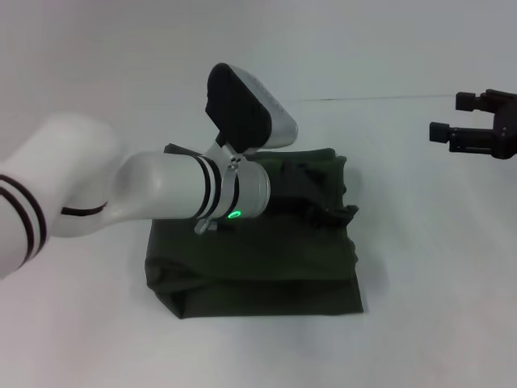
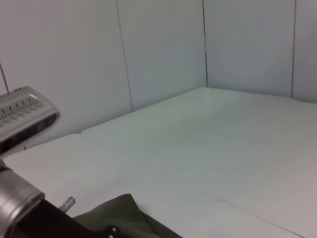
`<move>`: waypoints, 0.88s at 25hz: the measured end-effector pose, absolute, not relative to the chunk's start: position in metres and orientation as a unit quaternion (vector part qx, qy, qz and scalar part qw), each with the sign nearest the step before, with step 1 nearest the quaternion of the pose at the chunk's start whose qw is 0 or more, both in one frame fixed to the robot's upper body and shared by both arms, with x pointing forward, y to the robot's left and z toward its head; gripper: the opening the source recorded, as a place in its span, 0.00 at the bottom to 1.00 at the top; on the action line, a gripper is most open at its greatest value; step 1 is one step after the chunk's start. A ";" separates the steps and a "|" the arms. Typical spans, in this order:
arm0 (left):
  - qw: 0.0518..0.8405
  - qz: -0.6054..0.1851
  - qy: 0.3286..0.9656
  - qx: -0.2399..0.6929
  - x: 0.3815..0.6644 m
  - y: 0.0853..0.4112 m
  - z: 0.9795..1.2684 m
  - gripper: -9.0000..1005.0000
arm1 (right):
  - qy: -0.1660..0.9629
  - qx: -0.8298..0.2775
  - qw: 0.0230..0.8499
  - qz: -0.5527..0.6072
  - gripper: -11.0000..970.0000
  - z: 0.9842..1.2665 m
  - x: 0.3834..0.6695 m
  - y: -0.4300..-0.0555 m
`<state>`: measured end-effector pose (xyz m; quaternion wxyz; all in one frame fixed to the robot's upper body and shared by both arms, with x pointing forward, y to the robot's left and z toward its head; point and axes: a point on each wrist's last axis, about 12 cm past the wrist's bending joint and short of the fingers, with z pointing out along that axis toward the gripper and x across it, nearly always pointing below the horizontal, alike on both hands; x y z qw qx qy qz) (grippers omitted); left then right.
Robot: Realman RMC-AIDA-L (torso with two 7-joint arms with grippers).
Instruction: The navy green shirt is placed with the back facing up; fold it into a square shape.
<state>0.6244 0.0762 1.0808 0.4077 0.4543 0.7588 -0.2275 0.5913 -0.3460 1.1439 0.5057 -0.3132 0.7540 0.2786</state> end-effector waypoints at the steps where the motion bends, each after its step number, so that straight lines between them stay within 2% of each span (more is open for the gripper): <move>1: 0.402 -0.221 0.763 0.455 0.624 0.075 1.079 0.83 | 0.754 -0.313 0.505 0.279 0.93 1.144 0.591 -0.345; 5: 0.393 -0.214 0.772 0.451 0.624 0.073 1.077 0.83 | 0.755 -0.313 0.504 0.279 0.93 1.142 0.591 -0.345; 10: 0.430 -0.266 0.772 0.385 0.629 0.081 1.090 0.83 | 0.759 -0.305 0.504 0.277 0.93 1.138 0.593 -0.338; 13: 0.482 -0.320 0.746 0.329 0.627 0.111 1.103 0.83 | 0.760 -0.306 0.503 0.275 0.93 1.135 0.597 -0.329; 16: 0.532 -0.362 0.701 0.307 0.613 0.146 1.107 0.83 | 0.760 -0.306 0.502 0.278 0.93 1.133 0.600 -0.320; 18: 0.548 -0.368 0.688 0.302 0.608 0.158 1.106 0.83 | 0.758 -0.305 0.502 0.283 0.93 1.132 0.603 -0.314; 19: 0.585 -0.369 0.666 0.280 0.595 0.187 1.101 0.83 | 0.758 -0.306 0.501 0.284 0.93 1.131 0.605 -0.309; 22: 0.600 -0.366 0.664 0.256 0.586 0.208 1.096 0.83 | 0.761 -0.320 0.487 0.285 0.93 1.128 0.613 -0.291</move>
